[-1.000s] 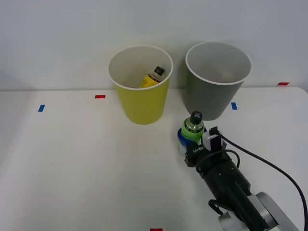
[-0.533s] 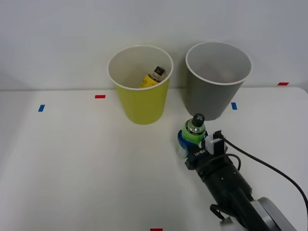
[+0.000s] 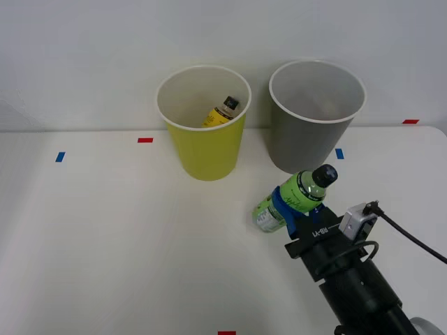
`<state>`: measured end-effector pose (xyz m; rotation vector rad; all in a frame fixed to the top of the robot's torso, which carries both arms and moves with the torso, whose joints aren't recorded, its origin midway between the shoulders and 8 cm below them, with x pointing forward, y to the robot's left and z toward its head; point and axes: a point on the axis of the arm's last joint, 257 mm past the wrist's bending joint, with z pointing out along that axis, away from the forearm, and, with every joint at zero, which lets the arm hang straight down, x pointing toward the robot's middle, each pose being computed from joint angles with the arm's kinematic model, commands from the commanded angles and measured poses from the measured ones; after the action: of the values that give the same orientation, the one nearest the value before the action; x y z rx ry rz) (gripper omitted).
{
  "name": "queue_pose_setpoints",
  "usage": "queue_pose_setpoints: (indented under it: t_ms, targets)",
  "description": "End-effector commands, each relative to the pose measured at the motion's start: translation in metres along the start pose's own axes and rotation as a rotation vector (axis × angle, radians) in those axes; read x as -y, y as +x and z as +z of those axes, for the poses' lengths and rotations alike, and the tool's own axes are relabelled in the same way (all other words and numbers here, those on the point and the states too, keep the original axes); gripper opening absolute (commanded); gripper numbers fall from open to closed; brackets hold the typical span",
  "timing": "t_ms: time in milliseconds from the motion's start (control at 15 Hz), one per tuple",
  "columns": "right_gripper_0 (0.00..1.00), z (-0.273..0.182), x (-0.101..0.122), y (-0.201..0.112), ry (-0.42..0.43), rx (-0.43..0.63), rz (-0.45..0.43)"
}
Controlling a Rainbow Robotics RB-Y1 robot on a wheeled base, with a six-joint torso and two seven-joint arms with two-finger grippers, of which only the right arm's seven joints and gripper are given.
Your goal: Put cans in the gray bin, plastic bottles in the light green bin
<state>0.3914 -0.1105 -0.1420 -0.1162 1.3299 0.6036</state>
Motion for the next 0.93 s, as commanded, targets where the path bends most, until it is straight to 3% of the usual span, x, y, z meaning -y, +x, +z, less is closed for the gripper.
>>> queue_pose_setpoints:
  t_ms: [67, 400, 667, 933]
  targets:
    - [0.0, 0.018, -0.027, -0.052, -0.084, 0.098, 0.092]
    - [0.0, 0.058, -0.062, -0.115, -0.173, 0.247, 0.221]
    - [0.0, 0.111, -0.09, -0.145, -0.175, 0.23, 0.243]
    - [0.0, 0.15, -0.106, -0.149, -0.156, 0.134, 0.211]
